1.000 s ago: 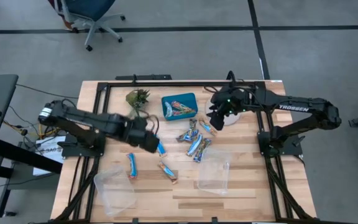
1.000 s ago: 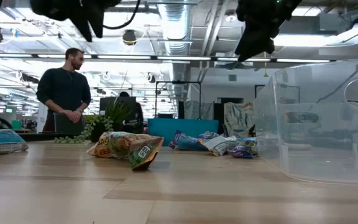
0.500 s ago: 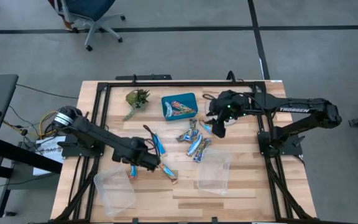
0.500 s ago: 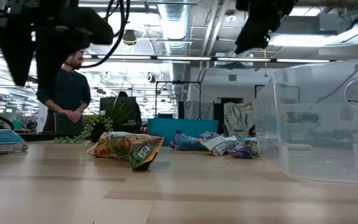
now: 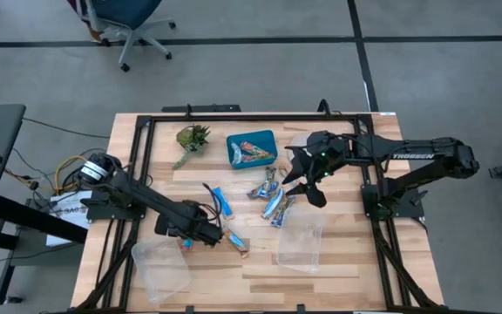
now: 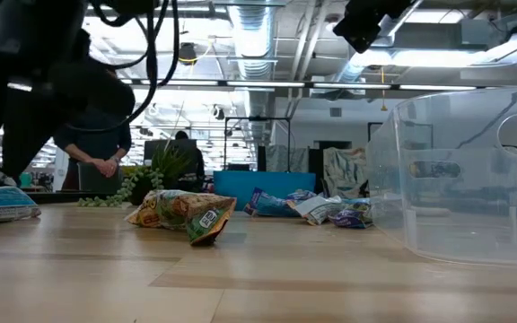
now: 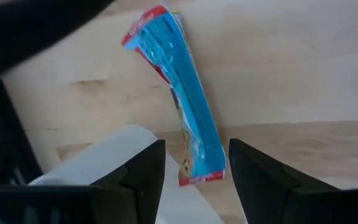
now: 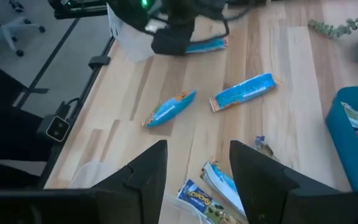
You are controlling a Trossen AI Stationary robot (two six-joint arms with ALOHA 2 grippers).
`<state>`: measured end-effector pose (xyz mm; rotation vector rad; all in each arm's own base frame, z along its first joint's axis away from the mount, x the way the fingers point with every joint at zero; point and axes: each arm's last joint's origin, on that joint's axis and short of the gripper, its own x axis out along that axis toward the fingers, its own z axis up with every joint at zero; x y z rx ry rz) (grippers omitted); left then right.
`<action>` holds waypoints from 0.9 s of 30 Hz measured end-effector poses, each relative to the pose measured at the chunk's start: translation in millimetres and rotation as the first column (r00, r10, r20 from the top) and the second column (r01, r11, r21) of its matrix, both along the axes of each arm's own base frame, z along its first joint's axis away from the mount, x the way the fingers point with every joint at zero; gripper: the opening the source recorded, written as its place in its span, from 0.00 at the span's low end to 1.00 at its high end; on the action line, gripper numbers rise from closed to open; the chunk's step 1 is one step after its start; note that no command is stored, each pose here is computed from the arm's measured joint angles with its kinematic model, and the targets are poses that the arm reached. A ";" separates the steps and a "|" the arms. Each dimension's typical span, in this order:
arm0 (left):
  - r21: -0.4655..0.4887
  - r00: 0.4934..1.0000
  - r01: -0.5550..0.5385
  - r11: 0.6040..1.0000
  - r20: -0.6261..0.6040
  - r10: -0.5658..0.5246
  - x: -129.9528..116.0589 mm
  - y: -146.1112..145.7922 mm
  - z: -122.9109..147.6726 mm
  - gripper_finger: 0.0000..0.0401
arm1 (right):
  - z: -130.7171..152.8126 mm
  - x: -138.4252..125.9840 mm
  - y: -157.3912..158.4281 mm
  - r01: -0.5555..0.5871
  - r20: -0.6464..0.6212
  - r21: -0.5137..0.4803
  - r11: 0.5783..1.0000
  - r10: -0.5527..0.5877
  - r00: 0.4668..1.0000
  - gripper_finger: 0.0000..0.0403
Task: Pick and place Granola Bars by type
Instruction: Put the red granola bar into the blue bin
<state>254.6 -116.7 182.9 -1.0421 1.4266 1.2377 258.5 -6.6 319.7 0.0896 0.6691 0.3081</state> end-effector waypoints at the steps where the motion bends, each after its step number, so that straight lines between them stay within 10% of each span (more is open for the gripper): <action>1: 0.003 1.000 -0.006 1.000 -0.002 0.006 -1.4 0.0 -2.2 0.43 | 0.1 0.1 0.2 -0.003 0.003 -0.003 1.000 0.003 1.000 0.41; 15: -0.055 0.999 -0.030 0.998 0.026 0.031 -10.5 2.8 -34.5 0.41 | 1.3 1.0 -0.6 -0.009 0.023 -0.016 1.000 0.010 1.000 0.41; 27: -0.065 0.998 -0.001 0.998 0.070 0.006 -6.7 1.6 -35.0 0.04 | 1.5 1.2 -1.5 -0.003 0.026 -0.017 1.000 0.004 1.000 0.41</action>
